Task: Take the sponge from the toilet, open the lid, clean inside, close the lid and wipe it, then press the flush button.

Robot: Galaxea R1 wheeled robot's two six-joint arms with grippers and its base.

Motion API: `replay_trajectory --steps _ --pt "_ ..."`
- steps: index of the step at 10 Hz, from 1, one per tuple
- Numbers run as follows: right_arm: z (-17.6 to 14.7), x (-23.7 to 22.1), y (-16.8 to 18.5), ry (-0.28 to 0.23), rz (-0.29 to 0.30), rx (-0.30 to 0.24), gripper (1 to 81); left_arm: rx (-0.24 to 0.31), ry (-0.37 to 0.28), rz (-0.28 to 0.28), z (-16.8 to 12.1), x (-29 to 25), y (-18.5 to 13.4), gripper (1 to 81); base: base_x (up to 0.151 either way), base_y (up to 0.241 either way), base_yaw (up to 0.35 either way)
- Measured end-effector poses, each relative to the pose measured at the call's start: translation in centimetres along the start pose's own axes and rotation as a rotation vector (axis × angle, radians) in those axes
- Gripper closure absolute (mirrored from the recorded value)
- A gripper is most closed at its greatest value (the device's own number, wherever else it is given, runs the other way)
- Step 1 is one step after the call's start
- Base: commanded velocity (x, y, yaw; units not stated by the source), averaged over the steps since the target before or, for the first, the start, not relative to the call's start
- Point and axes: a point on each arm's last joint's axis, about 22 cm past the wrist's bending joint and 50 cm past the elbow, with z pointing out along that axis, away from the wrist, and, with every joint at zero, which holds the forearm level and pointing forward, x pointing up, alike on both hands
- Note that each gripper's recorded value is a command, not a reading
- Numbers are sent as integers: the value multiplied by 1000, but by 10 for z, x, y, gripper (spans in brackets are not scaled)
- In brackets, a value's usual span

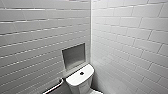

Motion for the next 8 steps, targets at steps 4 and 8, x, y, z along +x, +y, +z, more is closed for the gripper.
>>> replay_trajectory --steps 4,8 --pt "-1 -2 2 -2 1 -3 811 -42 -13 34 -6 63 18 811 0 0 0" --pt "-3 -2 7 -4 5 -11 811 -73 25 65 -4 137 44 811 0 0 0"
